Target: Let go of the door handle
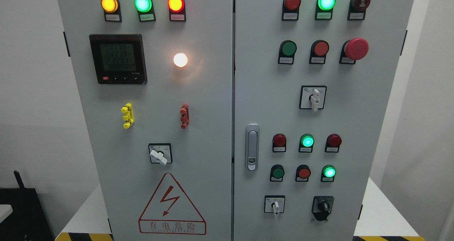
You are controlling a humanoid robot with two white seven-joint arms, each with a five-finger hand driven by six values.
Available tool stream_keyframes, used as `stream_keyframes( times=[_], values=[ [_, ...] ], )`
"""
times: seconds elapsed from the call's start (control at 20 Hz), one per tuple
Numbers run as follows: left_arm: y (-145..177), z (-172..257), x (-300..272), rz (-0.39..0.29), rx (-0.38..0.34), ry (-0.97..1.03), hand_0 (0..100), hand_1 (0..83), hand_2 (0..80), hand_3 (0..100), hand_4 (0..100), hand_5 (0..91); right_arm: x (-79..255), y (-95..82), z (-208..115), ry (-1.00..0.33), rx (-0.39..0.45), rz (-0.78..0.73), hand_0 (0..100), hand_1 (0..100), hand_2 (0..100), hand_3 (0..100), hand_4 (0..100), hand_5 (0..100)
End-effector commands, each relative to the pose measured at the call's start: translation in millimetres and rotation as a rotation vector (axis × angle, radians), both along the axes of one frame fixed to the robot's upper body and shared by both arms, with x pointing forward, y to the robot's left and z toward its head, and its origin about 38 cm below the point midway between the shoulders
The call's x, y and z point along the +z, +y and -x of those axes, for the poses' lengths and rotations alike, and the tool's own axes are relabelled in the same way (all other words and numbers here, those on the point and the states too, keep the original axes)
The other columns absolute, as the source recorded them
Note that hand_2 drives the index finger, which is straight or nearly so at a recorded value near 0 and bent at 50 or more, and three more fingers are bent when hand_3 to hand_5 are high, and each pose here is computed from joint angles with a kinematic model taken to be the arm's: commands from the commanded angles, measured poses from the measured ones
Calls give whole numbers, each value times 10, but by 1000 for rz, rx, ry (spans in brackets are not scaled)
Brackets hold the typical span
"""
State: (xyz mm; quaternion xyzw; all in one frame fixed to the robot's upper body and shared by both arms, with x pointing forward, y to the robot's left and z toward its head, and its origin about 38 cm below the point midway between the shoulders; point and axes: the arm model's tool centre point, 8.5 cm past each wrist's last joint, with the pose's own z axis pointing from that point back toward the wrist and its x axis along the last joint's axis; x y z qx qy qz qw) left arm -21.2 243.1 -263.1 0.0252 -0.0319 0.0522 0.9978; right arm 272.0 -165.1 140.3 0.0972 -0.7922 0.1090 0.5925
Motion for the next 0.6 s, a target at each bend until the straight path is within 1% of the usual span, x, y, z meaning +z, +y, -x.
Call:
stream_keyframes(
  times=[0.0,0.2,0.55],
  values=[
    [-10,-105,-7,2,-2,-30,120,389,0,0,0,0,19,-71,-30,-2,-25,-9,419,25,0,0,0,0],
    [-10,-105,-7,2,-2,-30,120,389,0,0,0,0,27,-149,-55,0,-39,-20,422,17,0,0,0,0],
    [-10,-105,-7,2,-2,-30,120,389,0,0,0,0,20,-144,-51,7,-33,-26,422,13,0,0,0,0]
  ],
)
